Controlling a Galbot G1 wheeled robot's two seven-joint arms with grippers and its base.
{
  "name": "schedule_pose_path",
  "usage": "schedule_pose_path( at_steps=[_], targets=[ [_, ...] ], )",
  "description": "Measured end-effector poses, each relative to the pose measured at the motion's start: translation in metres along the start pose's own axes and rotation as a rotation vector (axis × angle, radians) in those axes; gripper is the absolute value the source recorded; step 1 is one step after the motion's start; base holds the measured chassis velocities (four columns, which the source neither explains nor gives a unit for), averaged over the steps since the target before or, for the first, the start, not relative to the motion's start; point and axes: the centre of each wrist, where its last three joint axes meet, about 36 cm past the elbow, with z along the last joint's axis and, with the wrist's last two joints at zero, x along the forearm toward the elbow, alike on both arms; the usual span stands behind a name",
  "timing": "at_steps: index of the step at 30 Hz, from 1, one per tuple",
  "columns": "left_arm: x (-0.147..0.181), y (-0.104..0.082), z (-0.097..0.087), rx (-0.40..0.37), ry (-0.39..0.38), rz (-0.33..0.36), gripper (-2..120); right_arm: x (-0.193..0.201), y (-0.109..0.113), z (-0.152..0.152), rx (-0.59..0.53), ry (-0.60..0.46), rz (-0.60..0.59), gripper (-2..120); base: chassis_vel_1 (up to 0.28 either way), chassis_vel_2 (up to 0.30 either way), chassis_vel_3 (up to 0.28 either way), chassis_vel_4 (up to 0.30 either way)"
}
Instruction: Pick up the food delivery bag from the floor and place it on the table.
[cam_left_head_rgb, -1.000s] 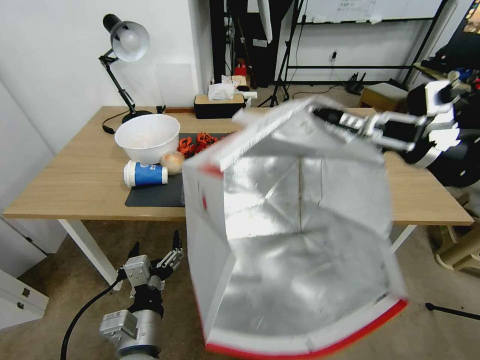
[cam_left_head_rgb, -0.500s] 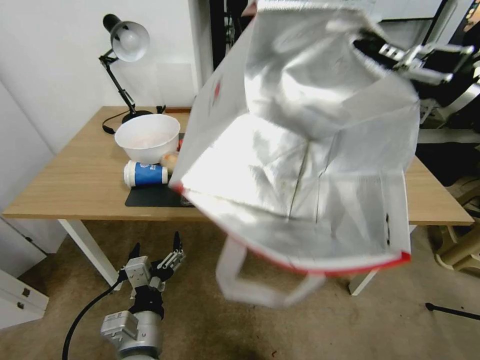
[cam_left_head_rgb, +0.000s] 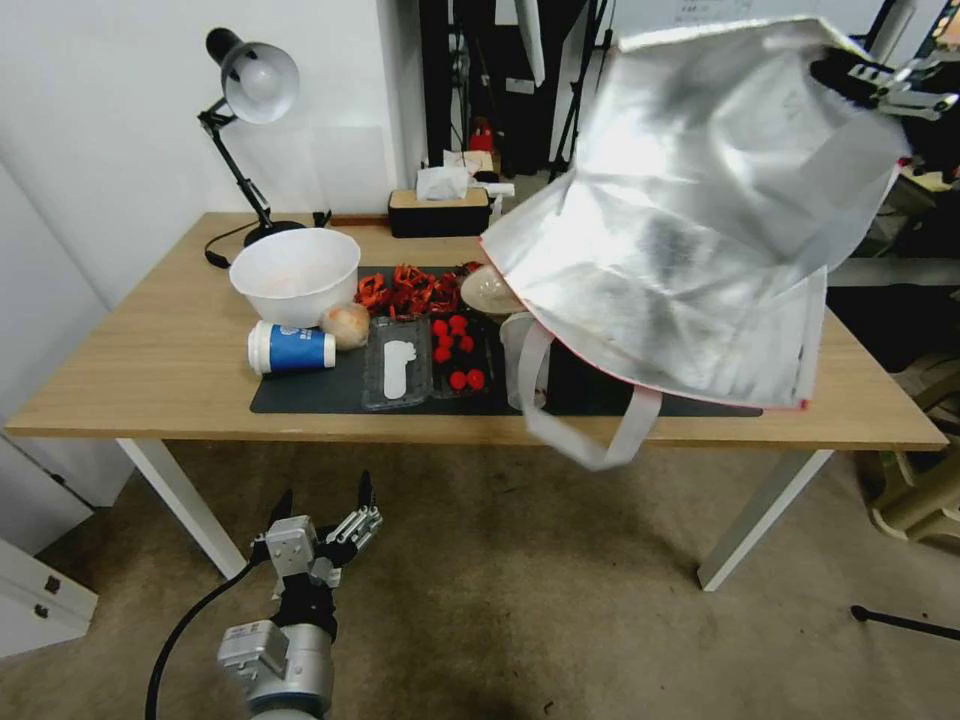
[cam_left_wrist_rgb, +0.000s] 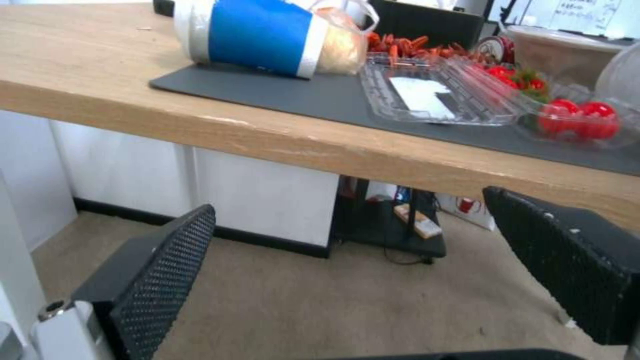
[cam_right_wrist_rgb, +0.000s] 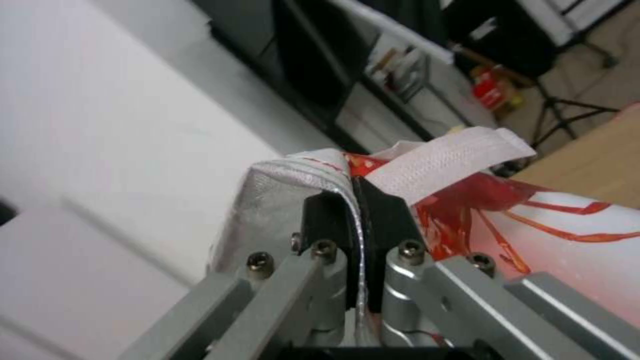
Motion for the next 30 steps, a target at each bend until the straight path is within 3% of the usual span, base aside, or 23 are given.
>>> schedule_pose_path(
  at_steps=[11,15,24,30],
  targets=[
    [0.0,0.0,0.004,-0.014,0.019,0.017,100,0.002,-0.016,0.011,-0.081,-0.104,0.113,0,0.0,0.0,0.0,0.0],
    [0.0,-0.001,0.005,-0.015,0.019,0.015,100,0.005,-0.028,0.012,-0.115,-0.133,0.132,0,0.0,0.0,0.0,0.0],
    [0.003,-0.003,0.009,-0.026,0.025,0.017,100,0.015,-0.078,0.029,-0.208,-0.17,0.219,0,0.0,0.0,0.0,0.0],
    [0.005,-0.004,0.009,-0.026,0.024,0.014,100,0.016,-0.09,0.033,-0.23,-0.177,0.243,0,0.0,0.0,0.0,0.0]
  ],
)
